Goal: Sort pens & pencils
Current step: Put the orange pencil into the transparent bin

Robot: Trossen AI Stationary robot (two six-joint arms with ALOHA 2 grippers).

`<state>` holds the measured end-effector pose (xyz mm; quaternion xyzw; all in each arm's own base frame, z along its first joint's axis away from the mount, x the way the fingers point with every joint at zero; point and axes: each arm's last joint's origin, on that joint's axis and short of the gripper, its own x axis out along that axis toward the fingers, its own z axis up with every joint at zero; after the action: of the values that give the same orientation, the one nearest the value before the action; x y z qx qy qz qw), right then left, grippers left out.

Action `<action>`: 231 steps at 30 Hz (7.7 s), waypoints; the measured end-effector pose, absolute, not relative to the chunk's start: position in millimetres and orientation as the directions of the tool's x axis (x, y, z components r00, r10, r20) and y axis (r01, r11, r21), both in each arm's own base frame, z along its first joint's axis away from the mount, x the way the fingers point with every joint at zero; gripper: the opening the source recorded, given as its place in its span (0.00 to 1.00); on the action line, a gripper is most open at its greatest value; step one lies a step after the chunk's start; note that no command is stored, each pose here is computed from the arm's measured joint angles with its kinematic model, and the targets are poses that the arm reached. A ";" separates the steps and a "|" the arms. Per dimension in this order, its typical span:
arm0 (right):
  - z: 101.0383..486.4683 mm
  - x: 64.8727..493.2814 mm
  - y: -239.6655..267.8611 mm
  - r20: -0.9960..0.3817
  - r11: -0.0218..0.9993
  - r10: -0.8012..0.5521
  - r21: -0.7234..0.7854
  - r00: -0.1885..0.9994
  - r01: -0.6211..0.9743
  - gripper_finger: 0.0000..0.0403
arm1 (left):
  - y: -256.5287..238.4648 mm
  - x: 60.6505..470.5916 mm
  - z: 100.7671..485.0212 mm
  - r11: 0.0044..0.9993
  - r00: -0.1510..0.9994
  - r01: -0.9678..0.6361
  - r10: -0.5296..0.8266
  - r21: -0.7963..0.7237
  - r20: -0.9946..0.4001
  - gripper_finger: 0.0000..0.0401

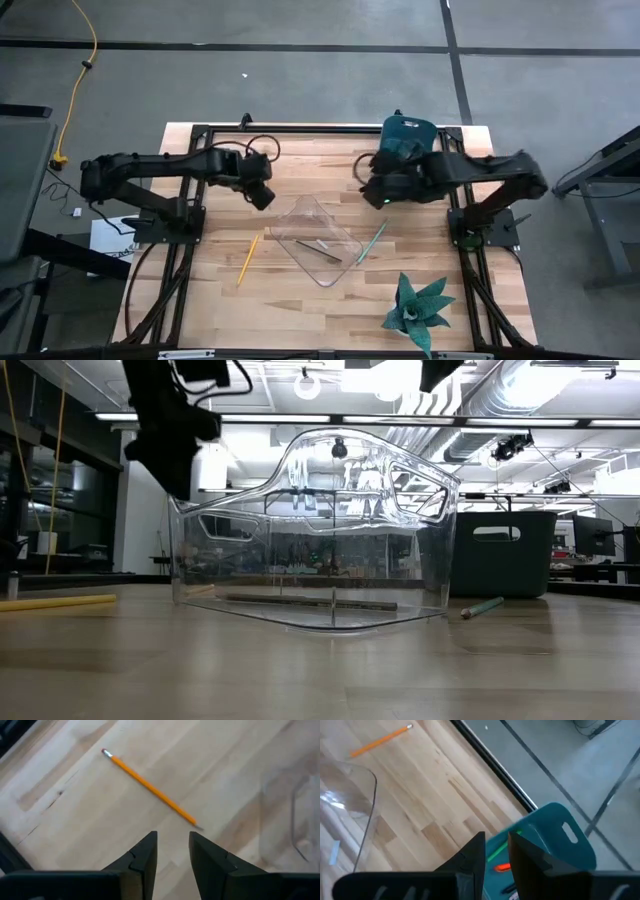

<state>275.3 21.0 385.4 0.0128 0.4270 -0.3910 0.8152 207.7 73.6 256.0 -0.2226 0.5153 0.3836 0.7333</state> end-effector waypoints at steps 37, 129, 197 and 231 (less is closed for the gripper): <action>436.2 118.0 -14.0 -0.641 0.842 -0.511 -0.239 0.573 0.484 0.19 | 144.2 241.0 177.2 0.090 0.039 -0.996 0.200 -0.021 -0.979 0.25; 437.9 111.3 -14.0 -0.644 0.871 -0.481 -0.273 0.595 0.409 0.19 | 205.6 241.8 165.3 -0.019 -0.009 -1.000 0.012 0.008 -1.000 0.25; 437.8 111.7 -14.0 -0.644 0.866 -0.481 -0.243 0.595 0.437 0.19 | 212.9 250.2 140.2 0.031 0.005 -1.000 -0.021 -0.006 -1.000 0.02; 438.4 112.4 -14.0 -0.637 0.865 -0.484 -0.247 0.599 0.436 0.19 | 222.8 262.3 157.5 0.257 0.072 -0.964 0.017 -0.065 -0.997 0.02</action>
<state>112.4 -14.0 438.4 -0.0327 0.3661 -0.2575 0.8936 262.3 222.8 157.5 -0.4417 0.5361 0.4202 0.5838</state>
